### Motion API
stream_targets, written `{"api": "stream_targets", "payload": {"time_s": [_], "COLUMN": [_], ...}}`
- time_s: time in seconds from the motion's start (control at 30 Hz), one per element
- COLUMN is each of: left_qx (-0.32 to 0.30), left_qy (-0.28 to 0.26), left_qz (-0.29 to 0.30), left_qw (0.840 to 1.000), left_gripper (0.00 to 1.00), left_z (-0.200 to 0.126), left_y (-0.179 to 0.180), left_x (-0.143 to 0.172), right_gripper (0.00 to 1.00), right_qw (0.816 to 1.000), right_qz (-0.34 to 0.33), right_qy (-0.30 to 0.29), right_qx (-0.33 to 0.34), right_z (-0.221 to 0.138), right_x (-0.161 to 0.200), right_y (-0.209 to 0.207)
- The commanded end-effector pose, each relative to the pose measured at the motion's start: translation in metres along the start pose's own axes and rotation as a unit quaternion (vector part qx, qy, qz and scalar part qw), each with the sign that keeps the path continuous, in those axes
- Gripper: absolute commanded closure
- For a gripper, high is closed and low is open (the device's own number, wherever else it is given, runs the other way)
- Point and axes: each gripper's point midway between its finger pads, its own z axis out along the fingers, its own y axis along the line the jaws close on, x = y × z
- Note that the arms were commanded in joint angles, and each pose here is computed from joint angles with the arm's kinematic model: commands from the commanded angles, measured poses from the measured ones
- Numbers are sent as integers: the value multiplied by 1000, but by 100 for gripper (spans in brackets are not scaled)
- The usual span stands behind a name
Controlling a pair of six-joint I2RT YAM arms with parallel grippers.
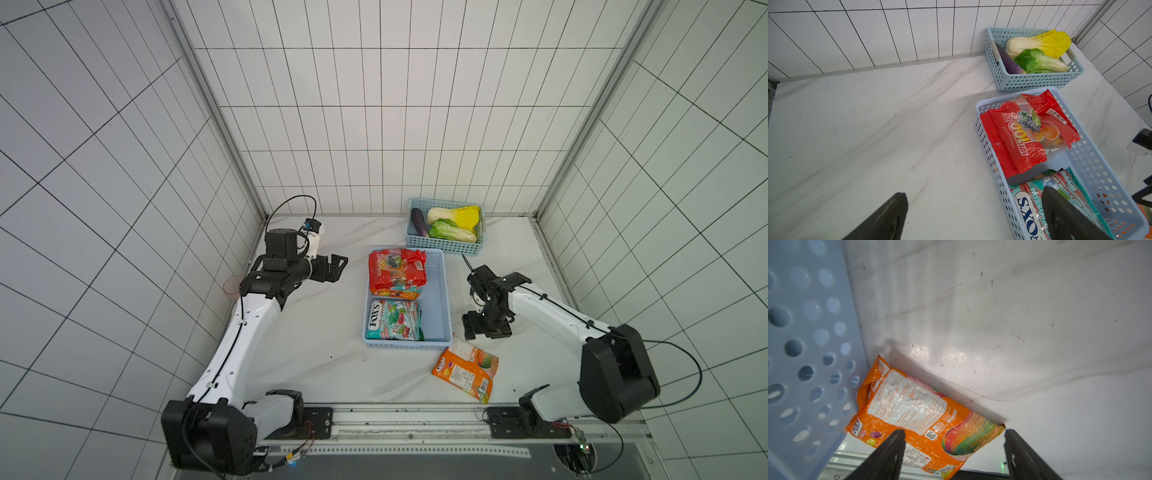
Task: Put the candies in the basket
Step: Pick up the candy at the center of the board.
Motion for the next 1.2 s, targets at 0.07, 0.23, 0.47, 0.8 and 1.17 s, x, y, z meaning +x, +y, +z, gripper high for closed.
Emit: {"api": "stream_targets", "payload": {"time_s": [0.07, 0.23, 0.47, 0.8, 1.17], "left_qx": [-4, -9, -9, -10, -5], "left_qy": [-17, -13, -13, -16, -15], "left_qz": [3, -3, -11, -11, -18], "left_qw": [1000, 1000, 1000, 1000, 1000], "left_gripper": [2, 2, 2, 2, 2], "left_z": [-1, -3, -3, 1, -3], "left_y": [3, 6, 9, 11, 10], "left_x": [-5, -6, -7, -4, -8], "right_gripper": [25, 24, 32, 93, 100], "right_qw": [999, 998, 990, 990, 998], "right_qz": [-14, -24, -37, -32, 8], "right_qy": [29, 58, 132, 128, 28], "right_qx": [-4, 16, 27, 38, 56], "right_z": [23, 36, 69, 65, 1], "right_x": [7, 15, 33, 31, 4], "right_y": [5, 6, 15, 9, -11]}}
